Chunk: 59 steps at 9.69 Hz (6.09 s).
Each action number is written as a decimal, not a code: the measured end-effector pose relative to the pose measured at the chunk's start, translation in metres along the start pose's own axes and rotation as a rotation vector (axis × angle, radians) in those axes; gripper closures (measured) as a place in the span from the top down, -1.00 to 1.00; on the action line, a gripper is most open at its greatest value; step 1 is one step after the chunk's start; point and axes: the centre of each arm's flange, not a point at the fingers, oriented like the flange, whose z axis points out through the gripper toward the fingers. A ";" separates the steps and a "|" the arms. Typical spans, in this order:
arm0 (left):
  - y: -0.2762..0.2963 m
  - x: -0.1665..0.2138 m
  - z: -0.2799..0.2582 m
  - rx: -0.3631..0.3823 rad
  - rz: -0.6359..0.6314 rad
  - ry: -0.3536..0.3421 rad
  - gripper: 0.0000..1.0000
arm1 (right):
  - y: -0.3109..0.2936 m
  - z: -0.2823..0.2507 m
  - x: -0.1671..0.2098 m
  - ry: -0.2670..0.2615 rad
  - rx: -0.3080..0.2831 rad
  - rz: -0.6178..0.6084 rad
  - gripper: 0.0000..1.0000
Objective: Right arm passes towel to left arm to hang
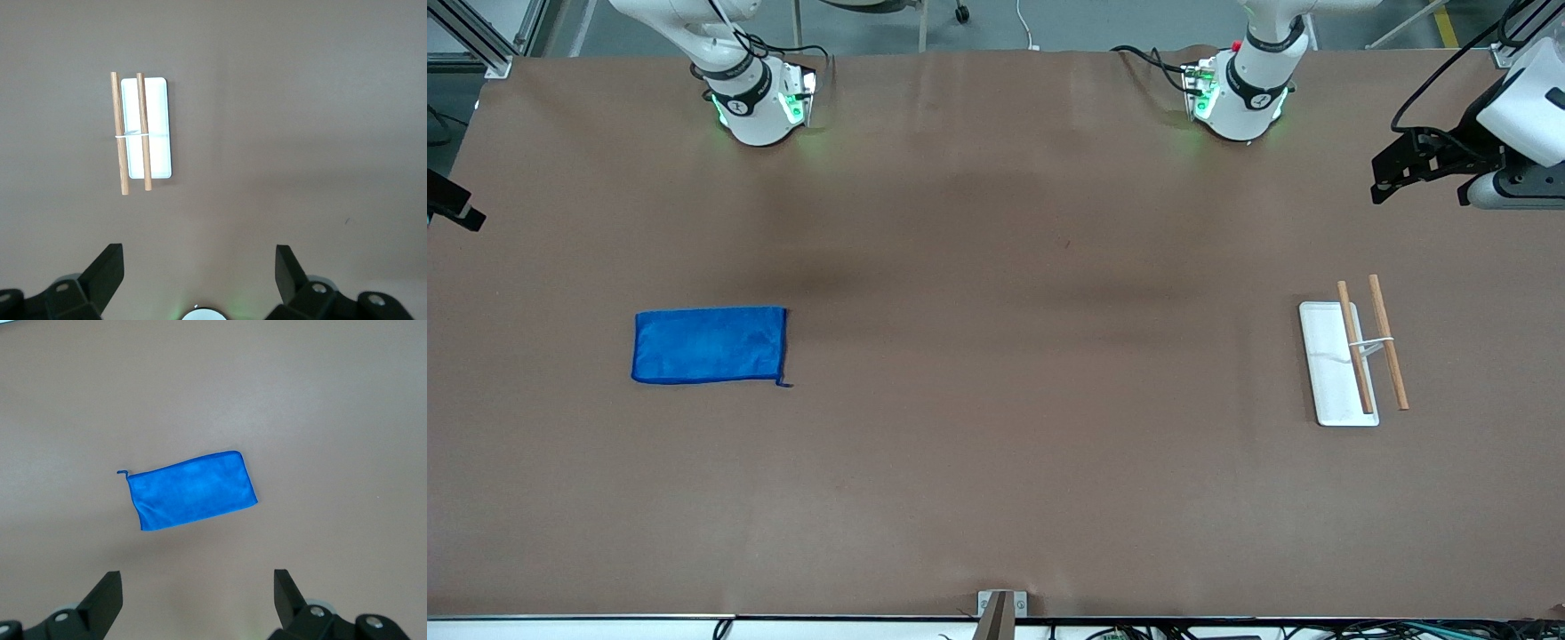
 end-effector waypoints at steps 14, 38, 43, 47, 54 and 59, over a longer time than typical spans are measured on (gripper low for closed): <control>0.000 0.001 0.002 0.000 0.000 -0.003 1.00 | -0.031 0.163 0.048 -0.069 -0.010 -0.165 1.00; -0.001 0.005 0.009 0.000 -0.002 -0.015 1.00 | -0.065 0.369 0.027 -0.197 0.023 -0.273 -0.69; 0.003 0.007 0.021 -0.001 0.032 -0.037 1.00 | -0.161 0.287 0.034 -0.250 0.389 -0.240 -0.69; 0.034 0.006 0.041 -0.309 0.048 -0.115 1.00 | -0.272 0.258 0.004 -0.324 0.882 -0.143 -0.69; 0.089 0.013 0.154 -1.057 0.002 -0.398 0.99 | -0.477 0.186 -0.083 -0.327 1.509 -0.020 -0.69; 0.117 0.002 0.193 -1.293 -0.072 -0.322 0.99 | -0.525 0.187 -0.117 -0.303 1.794 0.031 -0.69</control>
